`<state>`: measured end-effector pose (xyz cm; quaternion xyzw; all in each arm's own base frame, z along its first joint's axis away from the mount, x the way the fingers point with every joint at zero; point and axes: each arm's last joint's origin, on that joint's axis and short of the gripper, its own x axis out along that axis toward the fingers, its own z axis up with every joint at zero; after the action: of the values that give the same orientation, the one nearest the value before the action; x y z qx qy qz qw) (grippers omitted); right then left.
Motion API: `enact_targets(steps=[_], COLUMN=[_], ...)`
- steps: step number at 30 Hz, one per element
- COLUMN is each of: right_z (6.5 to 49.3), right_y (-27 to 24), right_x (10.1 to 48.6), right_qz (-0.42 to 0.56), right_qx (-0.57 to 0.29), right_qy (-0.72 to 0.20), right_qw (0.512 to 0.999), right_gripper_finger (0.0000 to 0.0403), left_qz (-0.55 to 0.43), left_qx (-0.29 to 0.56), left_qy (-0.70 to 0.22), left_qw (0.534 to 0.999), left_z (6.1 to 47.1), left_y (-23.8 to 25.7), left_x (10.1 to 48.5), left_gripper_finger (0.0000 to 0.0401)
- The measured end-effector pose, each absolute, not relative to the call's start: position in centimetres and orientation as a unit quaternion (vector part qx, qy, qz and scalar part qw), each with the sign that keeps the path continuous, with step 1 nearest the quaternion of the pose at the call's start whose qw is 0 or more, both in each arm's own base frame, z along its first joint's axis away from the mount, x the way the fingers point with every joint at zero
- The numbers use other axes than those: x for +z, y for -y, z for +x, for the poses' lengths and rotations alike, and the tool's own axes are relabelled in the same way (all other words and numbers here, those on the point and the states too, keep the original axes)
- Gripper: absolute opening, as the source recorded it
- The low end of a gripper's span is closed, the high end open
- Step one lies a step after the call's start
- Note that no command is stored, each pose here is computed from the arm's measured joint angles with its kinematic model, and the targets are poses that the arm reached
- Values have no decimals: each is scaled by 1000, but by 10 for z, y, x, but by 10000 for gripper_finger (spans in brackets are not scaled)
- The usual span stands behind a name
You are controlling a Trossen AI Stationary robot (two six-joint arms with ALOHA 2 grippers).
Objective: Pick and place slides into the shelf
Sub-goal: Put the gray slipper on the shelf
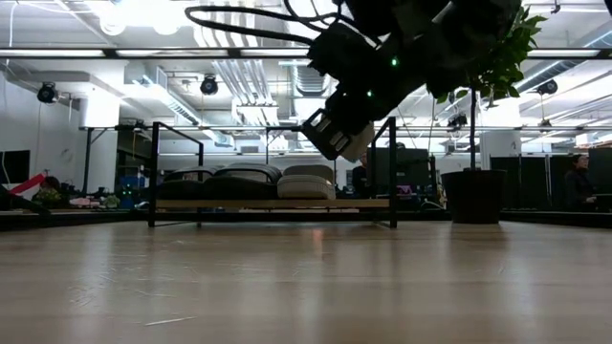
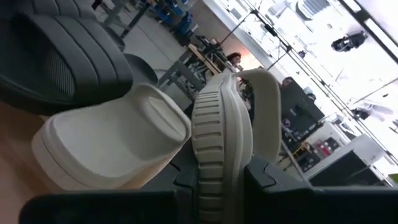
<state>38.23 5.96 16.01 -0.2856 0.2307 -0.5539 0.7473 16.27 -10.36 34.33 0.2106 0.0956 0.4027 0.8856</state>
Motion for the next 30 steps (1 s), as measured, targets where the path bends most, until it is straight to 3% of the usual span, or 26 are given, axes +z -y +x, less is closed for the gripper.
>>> enact_targets(steps=[9,30], right_z=[378,365], right_y=[-49,-23], right_x=[135,118], right_qz=[-275,-215], right_qx=[-563,-560], right_qy=[-237,-260], right_qw=[742,756], right_gripper_finger=[47,47], left_qz=[211,208], left_qx=[403,397], left_qy=[-96,-103], left_qw=[886,888], left_z=[163,163], left_y=[104,104], left_x=[343,342], left_gripper_finger=[223,223])
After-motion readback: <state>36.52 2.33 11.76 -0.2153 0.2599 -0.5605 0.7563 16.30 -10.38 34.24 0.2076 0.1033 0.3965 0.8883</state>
